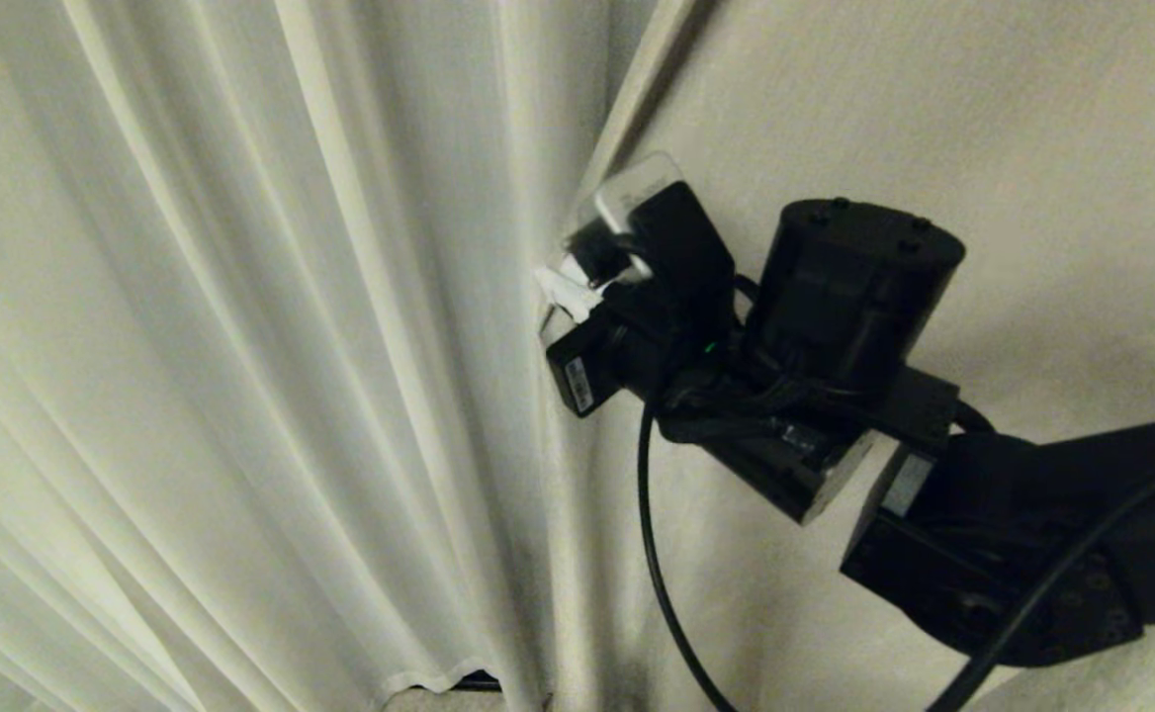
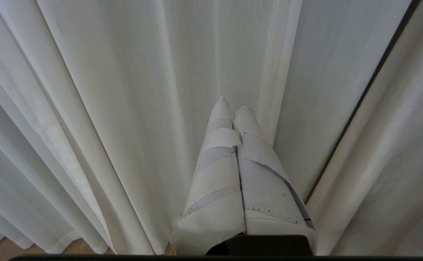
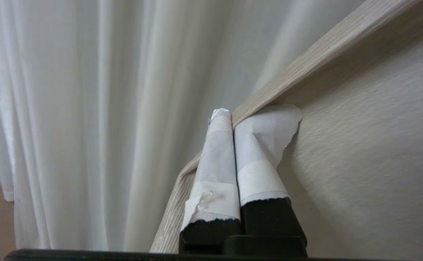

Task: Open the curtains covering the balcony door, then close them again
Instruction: Close the outer curtains on both sides

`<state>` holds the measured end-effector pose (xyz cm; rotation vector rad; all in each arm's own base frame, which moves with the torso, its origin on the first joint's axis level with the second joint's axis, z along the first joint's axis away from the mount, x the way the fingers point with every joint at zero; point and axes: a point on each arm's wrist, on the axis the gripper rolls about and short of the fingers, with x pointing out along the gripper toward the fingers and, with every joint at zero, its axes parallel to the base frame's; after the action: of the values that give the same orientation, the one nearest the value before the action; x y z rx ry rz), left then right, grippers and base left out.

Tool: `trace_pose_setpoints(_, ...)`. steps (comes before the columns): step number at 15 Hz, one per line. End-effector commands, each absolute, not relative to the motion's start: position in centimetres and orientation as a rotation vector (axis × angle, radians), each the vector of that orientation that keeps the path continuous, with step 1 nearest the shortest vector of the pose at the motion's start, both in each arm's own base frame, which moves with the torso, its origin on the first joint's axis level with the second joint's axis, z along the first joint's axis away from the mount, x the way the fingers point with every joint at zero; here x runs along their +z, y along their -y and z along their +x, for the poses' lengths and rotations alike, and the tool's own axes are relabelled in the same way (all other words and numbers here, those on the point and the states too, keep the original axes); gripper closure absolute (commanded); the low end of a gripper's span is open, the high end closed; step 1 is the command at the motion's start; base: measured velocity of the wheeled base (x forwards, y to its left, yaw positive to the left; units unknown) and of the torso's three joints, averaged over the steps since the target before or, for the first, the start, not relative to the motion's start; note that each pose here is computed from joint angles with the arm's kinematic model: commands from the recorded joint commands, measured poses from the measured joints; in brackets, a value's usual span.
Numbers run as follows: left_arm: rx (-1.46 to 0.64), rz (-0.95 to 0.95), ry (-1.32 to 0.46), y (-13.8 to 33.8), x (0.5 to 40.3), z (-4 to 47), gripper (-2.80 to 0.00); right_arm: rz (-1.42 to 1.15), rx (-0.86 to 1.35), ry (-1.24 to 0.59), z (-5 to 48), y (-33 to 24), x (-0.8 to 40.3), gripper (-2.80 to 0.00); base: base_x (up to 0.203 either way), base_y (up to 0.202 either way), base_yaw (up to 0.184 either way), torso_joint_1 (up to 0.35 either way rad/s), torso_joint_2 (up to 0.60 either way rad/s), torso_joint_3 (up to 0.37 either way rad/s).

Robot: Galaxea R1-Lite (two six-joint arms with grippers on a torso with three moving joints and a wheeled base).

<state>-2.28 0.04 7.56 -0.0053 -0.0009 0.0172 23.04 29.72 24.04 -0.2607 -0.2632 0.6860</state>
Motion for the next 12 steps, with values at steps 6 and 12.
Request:
trace_pose_setpoints(6, 0.02, -0.006, 0.002, 0.0, 7.6, -2.3, 0.0, -0.275, 0.729, 0.249, 23.0, -32.2, 22.1, 0.0, 0.0, 0.0, 0.0, 0.0, 0.0, 0.0)
trace_pose_setpoints(12, 0.018, -0.006, 0.002, 0.0, 7.6, -2.3, 0.0, -0.271, 0.728, 0.255, 22.9, -32.2, 22.2, 0.0, 0.0, 0.0, 0.0, 0.0, 0.0, 0.0)
